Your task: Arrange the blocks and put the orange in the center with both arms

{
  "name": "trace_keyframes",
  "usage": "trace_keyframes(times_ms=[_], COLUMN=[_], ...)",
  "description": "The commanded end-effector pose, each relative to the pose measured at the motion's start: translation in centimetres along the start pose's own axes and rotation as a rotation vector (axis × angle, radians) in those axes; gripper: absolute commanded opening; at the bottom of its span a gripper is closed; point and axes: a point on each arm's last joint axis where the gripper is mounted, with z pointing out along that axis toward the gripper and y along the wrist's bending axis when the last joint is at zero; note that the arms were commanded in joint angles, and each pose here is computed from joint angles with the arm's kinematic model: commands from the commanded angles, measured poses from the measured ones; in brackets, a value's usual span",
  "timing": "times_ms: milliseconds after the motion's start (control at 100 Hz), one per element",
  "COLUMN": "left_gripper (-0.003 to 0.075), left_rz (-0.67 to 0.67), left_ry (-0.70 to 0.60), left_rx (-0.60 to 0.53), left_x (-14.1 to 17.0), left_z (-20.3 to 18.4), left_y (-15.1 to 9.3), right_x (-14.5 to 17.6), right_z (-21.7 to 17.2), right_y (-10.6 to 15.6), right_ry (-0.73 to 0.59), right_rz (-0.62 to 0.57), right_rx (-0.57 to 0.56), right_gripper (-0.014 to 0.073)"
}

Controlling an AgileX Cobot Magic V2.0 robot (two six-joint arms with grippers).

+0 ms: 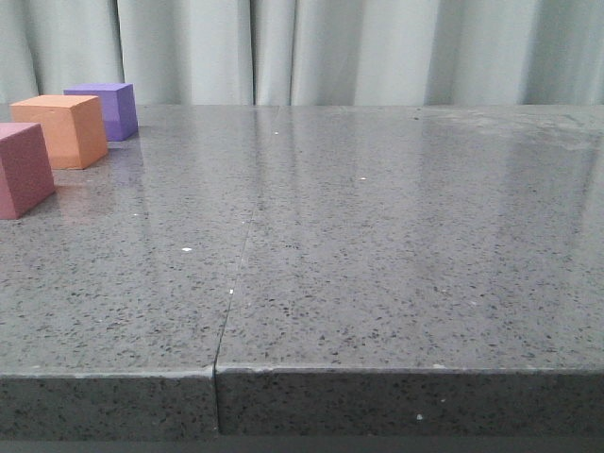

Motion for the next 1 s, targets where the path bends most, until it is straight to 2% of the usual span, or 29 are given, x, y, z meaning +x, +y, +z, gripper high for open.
trace_keyframes(times_ms=[0, 180, 370, 510, 700, 870, 990], left_gripper=[-0.002, -0.002, -0.002, -0.002, -0.002, -0.002, -0.002], left_rz=[-0.008, -0.008, -0.008, -0.008, -0.008, -0.008, -0.008], left_ry=[-0.066, -0.066, -0.066, -0.066, -0.066, -0.066, -0.066], left_rx=[0.005, 0.005, 0.005, 0.005, 0.005, 0.005, 0.005], left_x=[0.7, 0.7, 0.7, 0.7, 0.7, 0.7, 0.7], left_z=[-0.1, -0.1, -0.1, -0.1, -0.1, -0.1, -0.1], left_y=[0.0, 0.0, 0.0, 0.0, 0.0, 0.0, 0.0], right_x=[-1.6, -1.5, -0.1, 1.9, 4.7, 4.9, 5.5], right_z=[-0.2, -0.1, 0.6, 1.2, 1.6, 1.0, 1.1], right_y=[0.2, -0.2, -1.6, -2.9, -3.7, -3.4, -3.6], right_ry=[-0.107, -0.135, -0.249, -0.328, -0.351, -0.362, -0.296], right_rz=[-0.017, -0.019, -0.035, -0.055, -0.105, -0.153, -0.129], right_rx=[-0.005, 0.095, 0.319, 0.435, 0.48, 0.484, 0.502], right_gripper=[-0.0036, -0.0036, -0.0036, -0.0036, -0.0036, -0.0036, -0.0036])
